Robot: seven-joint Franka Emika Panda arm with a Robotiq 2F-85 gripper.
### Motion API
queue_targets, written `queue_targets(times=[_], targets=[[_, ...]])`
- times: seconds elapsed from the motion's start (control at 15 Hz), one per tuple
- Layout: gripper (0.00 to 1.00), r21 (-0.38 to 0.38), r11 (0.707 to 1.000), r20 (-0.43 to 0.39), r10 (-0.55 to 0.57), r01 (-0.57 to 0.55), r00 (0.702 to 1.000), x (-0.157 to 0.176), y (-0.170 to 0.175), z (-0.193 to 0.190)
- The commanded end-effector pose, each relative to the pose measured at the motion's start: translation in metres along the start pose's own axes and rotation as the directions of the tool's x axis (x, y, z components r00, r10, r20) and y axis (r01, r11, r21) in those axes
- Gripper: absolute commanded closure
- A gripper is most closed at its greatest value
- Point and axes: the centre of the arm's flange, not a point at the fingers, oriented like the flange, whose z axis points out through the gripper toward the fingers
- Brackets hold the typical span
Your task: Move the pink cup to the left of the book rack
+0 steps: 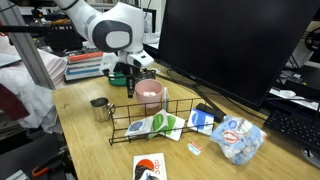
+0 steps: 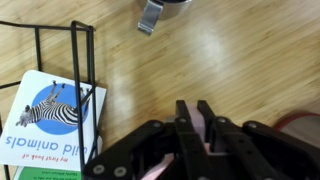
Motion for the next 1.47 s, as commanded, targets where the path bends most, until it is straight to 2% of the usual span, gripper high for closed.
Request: queue_targets(times=[0.0, 0.27, 0.53, 0.6, 0.73, 1.2, 1.4], targets=[[0.96, -0.004, 0.998, 0.039, 0.060, -0.060, 0.997, 0.019, -0.002, 0.016], [0.96, -0.032, 0.994, 0.050, 0.106, -0.105, 0.993, 0.026, 0.003, 0.035], [0.96, -0.034, 0.991, 0.047, 0.131, -0.129, 0.990, 0.028, 0.003, 0.034], [0.60, -0.037, 0.991, 0.050, 0.130, -0.128, 0.990, 0.027, 0.002, 0.034], [0.54, -0.044, 0.991, 0.051, 0.128, -0.126, 0.990, 0.025, 0.002, 0.034], [0.04, -0.042, 0.996, 0.035, 0.081, -0.079, 0.996, 0.010, -0.003, 0.019], [0.00, -0.027, 0.999, 0.011, 0.047, -0.047, 0.999, 0.001, -0.008, 0.001]])
